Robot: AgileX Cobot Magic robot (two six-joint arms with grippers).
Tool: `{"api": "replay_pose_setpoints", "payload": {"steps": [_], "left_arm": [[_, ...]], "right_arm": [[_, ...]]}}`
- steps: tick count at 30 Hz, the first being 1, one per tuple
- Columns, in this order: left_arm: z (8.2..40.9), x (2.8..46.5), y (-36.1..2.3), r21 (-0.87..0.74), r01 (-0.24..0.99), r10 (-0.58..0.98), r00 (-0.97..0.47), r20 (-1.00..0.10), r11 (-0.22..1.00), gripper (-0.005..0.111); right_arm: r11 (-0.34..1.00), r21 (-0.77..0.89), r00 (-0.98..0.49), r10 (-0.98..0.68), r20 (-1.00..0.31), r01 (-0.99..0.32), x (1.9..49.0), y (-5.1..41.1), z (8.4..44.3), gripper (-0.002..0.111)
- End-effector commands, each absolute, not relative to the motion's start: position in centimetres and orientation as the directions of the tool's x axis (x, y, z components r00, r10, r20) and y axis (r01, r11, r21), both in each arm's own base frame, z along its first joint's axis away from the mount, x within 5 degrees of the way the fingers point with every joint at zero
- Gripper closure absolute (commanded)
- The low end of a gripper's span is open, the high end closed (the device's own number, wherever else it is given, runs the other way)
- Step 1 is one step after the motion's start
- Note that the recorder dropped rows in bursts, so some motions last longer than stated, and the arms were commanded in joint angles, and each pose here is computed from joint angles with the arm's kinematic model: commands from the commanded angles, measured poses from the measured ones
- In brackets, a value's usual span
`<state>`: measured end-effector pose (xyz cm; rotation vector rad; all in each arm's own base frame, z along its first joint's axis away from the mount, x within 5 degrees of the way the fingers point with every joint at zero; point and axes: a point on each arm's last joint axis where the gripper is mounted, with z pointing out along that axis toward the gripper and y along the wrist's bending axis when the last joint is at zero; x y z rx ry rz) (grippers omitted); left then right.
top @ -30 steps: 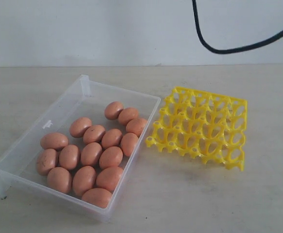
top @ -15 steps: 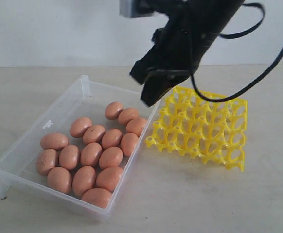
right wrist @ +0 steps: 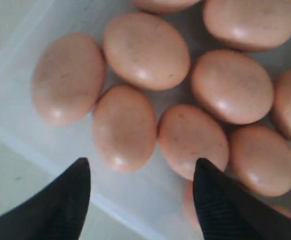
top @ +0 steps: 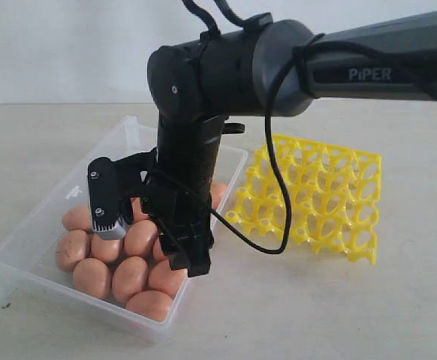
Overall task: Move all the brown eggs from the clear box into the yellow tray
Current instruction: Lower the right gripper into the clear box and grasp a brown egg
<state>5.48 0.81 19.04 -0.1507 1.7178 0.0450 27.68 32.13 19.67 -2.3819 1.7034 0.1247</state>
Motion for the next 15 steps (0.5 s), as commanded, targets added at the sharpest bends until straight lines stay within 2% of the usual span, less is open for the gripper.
{"api": "replay_pose_setpoints", "payload": {"steps": [1,4,10,15], "left_arm": [[19.2,5.5,0.8,-0.054,-0.118,-0.07,-0.136,-0.988,0.991,0.111],[19.2,5.5,0.8,-0.054,-0.118,-0.07,-0.136,-0.988,0.991,0.111],[19.2,5.5,0.8,-0.054,-0.118,-0.07,-0.136,-0.988,0.991,0.111],[19.2,5.5,0.8,-0.054,-0.118,-0.07,-0.136,-0.988,0.991,0.111]], "right_arm": [[-0.327,-0.299,0.402,-0.883,-0.24,-0.896,29.1,33.4,19.8,0.049],[-0.325,-0.39,0.442,-0.859,-0.259,-0.861,29.8,34.1,19.5,0.049],[-0.374,-0.235,0.421,-0.884,-0.201,-0.897,28.9,33.2,18.2,0.049],[-0.371,-0.257,0.423,-0.885,-0.193,-0.892,29.5,33.3,17.3,0.049]]}}
